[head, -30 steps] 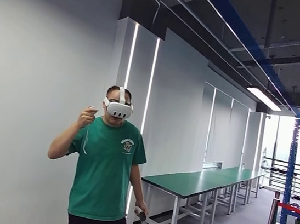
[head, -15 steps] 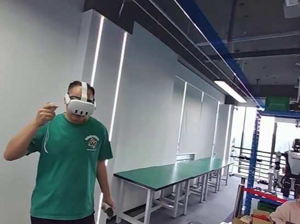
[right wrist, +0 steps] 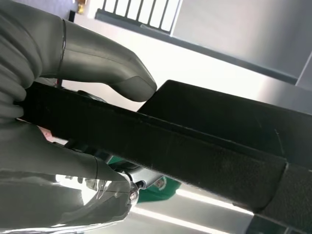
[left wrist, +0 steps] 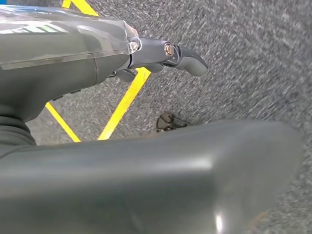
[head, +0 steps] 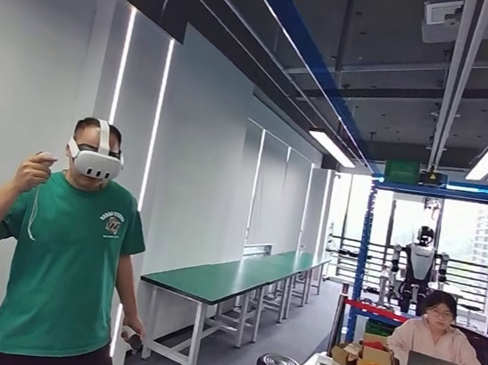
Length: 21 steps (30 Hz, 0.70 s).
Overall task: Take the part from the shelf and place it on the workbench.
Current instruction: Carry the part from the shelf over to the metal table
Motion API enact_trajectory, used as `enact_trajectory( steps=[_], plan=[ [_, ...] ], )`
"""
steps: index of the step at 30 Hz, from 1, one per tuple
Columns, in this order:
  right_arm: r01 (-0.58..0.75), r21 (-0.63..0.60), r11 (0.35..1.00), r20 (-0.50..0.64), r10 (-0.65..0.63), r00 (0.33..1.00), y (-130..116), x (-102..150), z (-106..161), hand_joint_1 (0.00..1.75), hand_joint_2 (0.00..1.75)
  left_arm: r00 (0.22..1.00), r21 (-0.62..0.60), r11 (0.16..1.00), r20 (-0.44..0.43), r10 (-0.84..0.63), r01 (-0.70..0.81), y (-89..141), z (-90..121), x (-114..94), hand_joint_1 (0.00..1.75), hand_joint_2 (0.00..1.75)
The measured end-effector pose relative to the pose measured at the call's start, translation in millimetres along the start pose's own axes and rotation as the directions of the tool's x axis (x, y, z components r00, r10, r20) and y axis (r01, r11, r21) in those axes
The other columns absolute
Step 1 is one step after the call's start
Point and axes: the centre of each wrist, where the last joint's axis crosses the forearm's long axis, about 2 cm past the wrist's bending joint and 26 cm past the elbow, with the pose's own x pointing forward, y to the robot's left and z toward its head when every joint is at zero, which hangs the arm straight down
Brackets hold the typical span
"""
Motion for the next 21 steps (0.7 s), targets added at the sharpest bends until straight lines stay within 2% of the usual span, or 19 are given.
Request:
enact_trajectory(
  steps=[21],
  plan=[
    [0.007,-0.006,1.000,-0.013,-0.007,1.000,-7.1,2.8,8.4,1.75,1.75,1.000,-0.015,1.000,-0.018,0.007,-0.008,-6.8,1.4,-2.6,0.00,1.75]
  ],
)
